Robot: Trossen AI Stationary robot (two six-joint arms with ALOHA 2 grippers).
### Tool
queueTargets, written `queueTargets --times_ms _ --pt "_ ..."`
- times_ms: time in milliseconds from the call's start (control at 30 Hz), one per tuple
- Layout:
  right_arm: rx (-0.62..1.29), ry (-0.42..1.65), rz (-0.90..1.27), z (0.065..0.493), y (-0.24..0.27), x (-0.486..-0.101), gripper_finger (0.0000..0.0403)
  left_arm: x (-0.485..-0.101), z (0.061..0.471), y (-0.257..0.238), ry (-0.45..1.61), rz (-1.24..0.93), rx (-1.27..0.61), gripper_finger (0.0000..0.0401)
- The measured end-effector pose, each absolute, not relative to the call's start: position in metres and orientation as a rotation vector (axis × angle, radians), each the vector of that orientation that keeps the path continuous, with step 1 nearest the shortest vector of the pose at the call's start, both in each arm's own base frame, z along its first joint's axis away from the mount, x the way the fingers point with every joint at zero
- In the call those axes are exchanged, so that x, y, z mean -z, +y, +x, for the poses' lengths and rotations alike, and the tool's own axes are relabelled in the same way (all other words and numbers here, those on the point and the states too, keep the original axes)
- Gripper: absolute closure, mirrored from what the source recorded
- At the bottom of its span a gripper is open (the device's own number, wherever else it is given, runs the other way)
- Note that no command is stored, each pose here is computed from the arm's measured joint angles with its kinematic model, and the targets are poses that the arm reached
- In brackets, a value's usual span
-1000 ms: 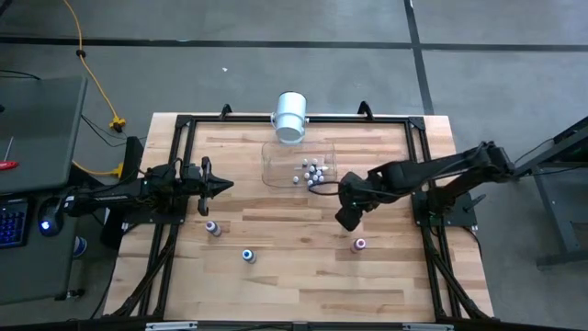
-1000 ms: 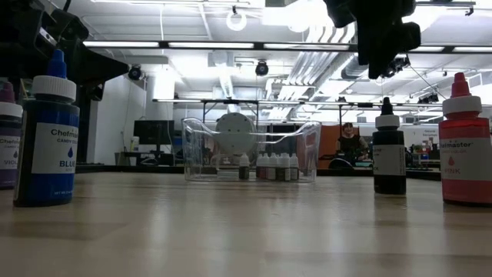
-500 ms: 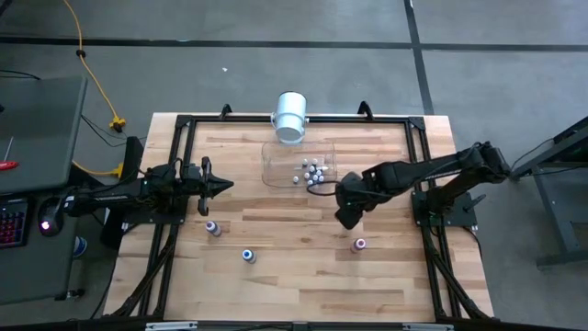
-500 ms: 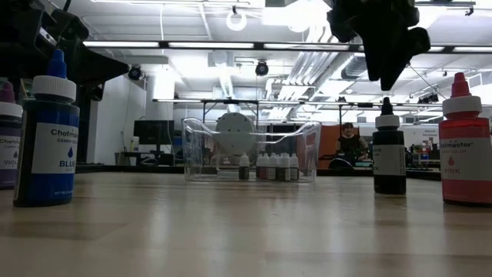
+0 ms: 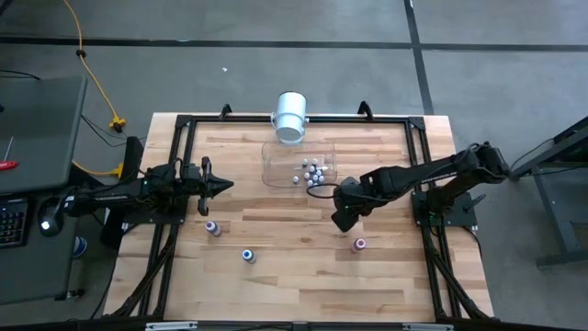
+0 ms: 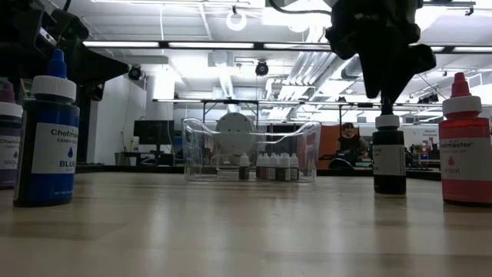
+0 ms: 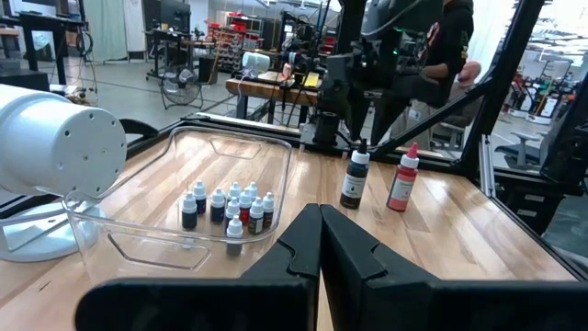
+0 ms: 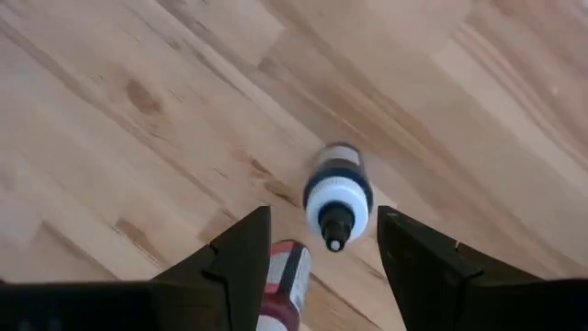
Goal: Pick & Place food coloring
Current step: Put the large black food coloring bottle into the transparent bin
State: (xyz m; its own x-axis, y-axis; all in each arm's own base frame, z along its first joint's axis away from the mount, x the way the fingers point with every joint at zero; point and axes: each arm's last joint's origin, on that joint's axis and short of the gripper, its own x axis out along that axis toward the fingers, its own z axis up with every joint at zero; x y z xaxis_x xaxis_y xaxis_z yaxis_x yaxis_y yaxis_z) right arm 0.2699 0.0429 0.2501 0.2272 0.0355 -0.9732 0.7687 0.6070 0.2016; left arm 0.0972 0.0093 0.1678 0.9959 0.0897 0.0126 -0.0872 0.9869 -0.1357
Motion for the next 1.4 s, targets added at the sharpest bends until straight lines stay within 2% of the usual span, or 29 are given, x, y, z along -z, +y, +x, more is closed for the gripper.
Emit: queueTargets --times_ms 333,500,1200,1400 --pt "0.684 1.297 0.864 0.266 0.041 -0.246 0.0214 -0.168 0.097 0.009 -0.019 -0.136 -0.089 0.04" --pt "0.691 1.346 0.888 0.273 0.043 -0.235 0.0214 -0.168 0.097 0.009 -0.019 -0.136 -0.089 0.04" --pt "0.745 1.333 0.928 0.285 0.043 -0.22 0.0214 -0.168 0.097 0.009 -0.019 -0.135 -0.089 0.04" --pt "0.756 1.346 0.932 0.284 0.043 -0.22 0.0229 -0.168 0.097 0.009 -0.019 -0.136 -0.088 0.04"
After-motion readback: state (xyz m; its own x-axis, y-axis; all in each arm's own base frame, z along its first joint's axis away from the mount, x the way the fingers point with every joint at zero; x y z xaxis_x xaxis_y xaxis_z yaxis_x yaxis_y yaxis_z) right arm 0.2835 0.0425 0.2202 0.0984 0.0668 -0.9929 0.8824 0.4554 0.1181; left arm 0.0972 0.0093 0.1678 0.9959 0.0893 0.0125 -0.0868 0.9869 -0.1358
